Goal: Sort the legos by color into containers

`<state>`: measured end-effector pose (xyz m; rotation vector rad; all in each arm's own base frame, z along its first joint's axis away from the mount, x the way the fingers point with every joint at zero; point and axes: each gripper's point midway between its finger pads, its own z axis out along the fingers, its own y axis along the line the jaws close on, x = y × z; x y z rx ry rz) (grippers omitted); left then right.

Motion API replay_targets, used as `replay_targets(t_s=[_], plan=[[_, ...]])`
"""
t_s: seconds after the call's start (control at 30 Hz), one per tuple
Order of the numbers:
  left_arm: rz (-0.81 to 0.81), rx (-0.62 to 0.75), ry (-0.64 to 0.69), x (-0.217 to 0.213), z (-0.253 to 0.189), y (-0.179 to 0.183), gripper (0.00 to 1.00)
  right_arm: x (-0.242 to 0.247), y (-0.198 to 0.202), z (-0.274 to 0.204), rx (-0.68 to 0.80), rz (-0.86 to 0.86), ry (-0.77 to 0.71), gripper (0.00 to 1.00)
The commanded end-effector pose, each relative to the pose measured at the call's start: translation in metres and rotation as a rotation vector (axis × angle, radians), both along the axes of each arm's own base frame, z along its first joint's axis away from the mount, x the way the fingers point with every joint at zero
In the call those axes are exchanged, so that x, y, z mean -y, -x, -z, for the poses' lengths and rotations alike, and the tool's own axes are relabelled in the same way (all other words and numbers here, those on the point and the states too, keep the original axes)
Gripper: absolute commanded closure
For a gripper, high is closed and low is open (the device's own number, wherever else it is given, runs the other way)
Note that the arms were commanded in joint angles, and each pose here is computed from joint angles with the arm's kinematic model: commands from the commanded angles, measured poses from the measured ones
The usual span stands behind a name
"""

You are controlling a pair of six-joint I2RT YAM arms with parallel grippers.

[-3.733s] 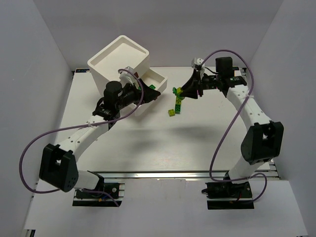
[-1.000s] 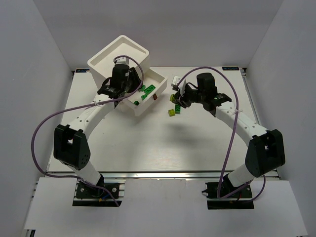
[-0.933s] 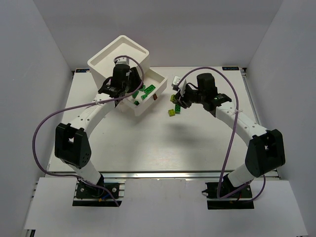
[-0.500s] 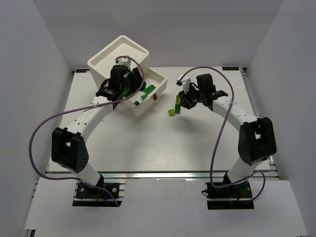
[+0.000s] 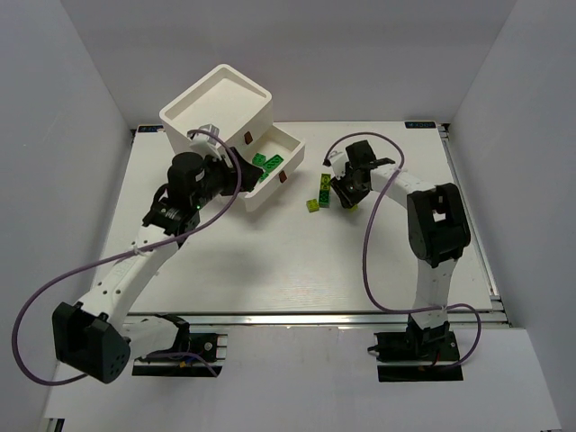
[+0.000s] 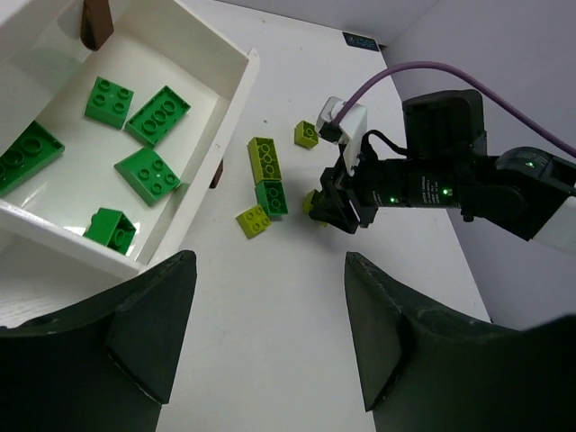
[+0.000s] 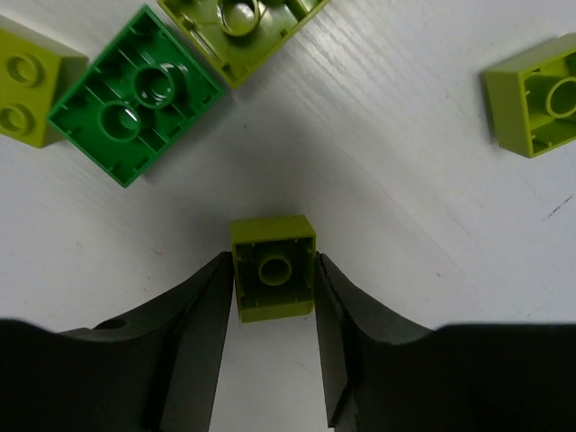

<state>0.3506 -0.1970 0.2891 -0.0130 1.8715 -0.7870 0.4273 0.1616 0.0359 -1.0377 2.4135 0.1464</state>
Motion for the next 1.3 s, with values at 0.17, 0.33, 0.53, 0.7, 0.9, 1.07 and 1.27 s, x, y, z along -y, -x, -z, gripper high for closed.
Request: replay_targets(t_s=[0.17,0.33,0.53,0.7,0.9,1.07,1.27], plan=[[-0.04,0.006,0.024,-0.012,-0.008,0.019,0.23,-0.017,-0.024,-0.039,0.058,0.02,-0.078,0.23],[-0.061,0.0,0.022,-0.018,-0.007,0.023,0.23,-0.044,-0.027,-0.066,0.009,0.101,-0.232,0.11],[-0.077,-0.006,0.023,-0.022,-0.007,0.028,0.22,-0.074,-0.024,-0.072,-0.074,0.334,-0.376,0.14],[-0.088,-0.013,0.025,-0.025,-0.01,0.031,0.23,-0.084,-0.027,-0.059,-0.087,0.447,-0.365,0.25],[-0.099,-0.028,0.03,-0.027,-0.007,0.034,0.23,-0.077,-0.037,-0.042,-0.038,0.548,-0.283,0.43],[-0.108,-0.027,0.032,-0.029,-0.007,0.035,0.23,-0.068,-0.037,-0.024,-0.023,0.579,-0.215,0.46],[-0.112,-0.029,0.035,-0.03,-0.005,0.035,0.23,-0.068,-0.031,-0.015,-0.04,0.567,-0.201,0.43]])
